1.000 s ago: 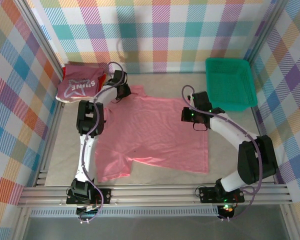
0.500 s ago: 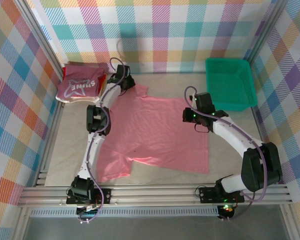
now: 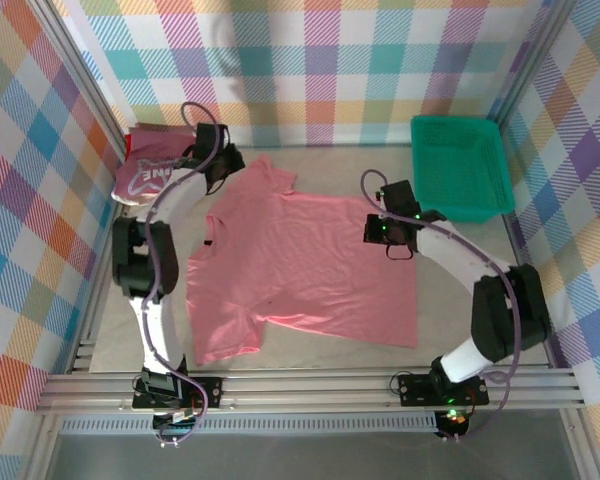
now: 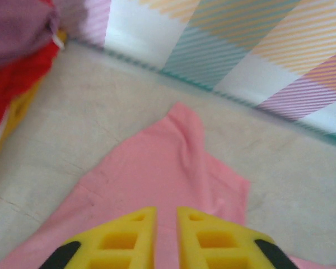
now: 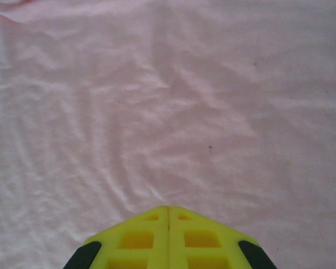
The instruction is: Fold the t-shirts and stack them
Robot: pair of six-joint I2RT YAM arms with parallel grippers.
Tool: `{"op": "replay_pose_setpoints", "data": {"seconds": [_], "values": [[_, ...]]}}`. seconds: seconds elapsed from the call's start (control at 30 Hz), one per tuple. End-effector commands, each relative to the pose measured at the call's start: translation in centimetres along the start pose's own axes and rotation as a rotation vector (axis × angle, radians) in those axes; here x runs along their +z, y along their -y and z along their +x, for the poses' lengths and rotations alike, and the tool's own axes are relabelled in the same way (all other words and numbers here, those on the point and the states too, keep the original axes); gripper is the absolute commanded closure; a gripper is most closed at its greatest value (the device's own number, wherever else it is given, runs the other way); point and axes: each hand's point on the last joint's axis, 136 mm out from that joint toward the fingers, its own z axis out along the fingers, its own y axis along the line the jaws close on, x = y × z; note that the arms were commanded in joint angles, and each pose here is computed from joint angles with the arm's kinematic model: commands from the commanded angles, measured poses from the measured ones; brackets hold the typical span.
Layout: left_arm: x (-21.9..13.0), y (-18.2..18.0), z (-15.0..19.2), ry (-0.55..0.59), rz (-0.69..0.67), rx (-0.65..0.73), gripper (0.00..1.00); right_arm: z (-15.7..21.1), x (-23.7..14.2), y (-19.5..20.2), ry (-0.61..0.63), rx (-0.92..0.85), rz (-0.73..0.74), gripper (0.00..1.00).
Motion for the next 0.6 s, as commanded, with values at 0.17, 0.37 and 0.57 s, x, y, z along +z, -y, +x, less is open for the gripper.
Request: {"op": "replay_pose_setpoints", "data": {"seconds": [0.17,0.37,0.57], "values": [[0.4,-6.3,13.3,-0.261,-0.138,0.024,0.92,-0.5,5.0,1.5,-0.128,0.053,0.172,1.00],[1.2,-8.6,16.3,-0.333,-0.183,-0.031,1.00,-1.1,8.5,1.1,-0.205,0.073,0.192,1.00],[2.7,-11.1,18.0,-0.378,-0.241,-0.149,1.00,-1.0,12.1,1.2,-0.285,0.160,0.135,1.00]]}}
